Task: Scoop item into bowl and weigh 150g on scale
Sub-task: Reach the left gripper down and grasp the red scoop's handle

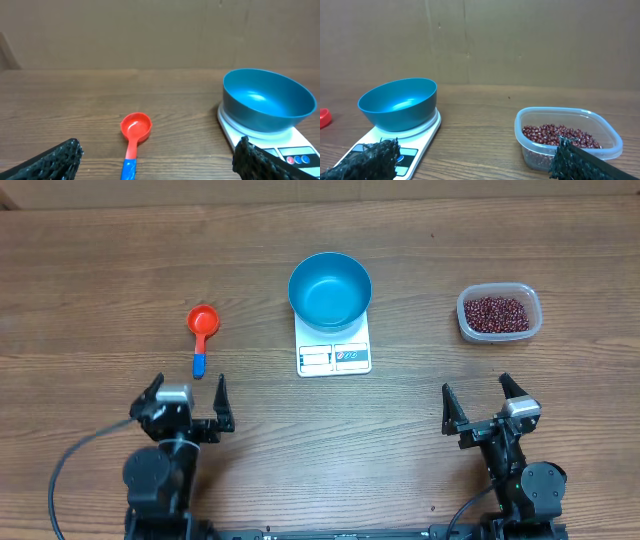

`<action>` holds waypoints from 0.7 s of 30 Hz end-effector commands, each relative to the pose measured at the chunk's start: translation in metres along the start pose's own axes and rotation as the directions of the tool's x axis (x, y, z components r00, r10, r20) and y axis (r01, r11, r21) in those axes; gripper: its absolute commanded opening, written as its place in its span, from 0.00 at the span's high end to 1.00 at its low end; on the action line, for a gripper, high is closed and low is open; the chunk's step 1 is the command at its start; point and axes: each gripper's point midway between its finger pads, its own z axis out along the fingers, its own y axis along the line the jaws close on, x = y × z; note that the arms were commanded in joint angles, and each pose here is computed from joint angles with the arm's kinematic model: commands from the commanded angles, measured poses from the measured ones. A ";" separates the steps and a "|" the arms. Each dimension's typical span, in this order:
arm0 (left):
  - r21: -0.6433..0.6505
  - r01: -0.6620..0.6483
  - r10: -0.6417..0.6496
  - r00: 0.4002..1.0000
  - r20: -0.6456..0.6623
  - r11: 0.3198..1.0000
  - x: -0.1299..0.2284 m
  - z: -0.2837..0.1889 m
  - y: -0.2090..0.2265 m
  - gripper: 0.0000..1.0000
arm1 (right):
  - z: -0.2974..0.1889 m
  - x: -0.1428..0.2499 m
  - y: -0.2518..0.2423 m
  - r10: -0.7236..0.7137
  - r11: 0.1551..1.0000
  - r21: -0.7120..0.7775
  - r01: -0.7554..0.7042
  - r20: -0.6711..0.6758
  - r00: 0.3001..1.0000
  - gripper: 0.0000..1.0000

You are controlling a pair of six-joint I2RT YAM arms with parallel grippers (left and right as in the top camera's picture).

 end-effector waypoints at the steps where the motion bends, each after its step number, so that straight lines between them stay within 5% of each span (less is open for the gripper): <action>1: 0.065 -0.017 0.018 1.000 -0.018 0.998 -0.025 0.008 -0.011 0.00 | 0.000 0.003 0.001 -0.002 1.000 -0.003 0.002 0.001 1.000 0.00; 11: 0.202 0.044 0.008 0.968 -0.250 0.978 -0.046 0.051 -0.034 0.01 | 0.000 0.002 0.001 -0.002 1.000 -0.003 0.002 0.001 1.000 0.00; 21: 0.265 0.168 -0.005 0.853 -0.522 0.949 -0.044 0.095 -0.051 0.00 | 0.000 0.002 0.001 -0.002 1.000 -0.003 0.002 0.001 1.000 0.00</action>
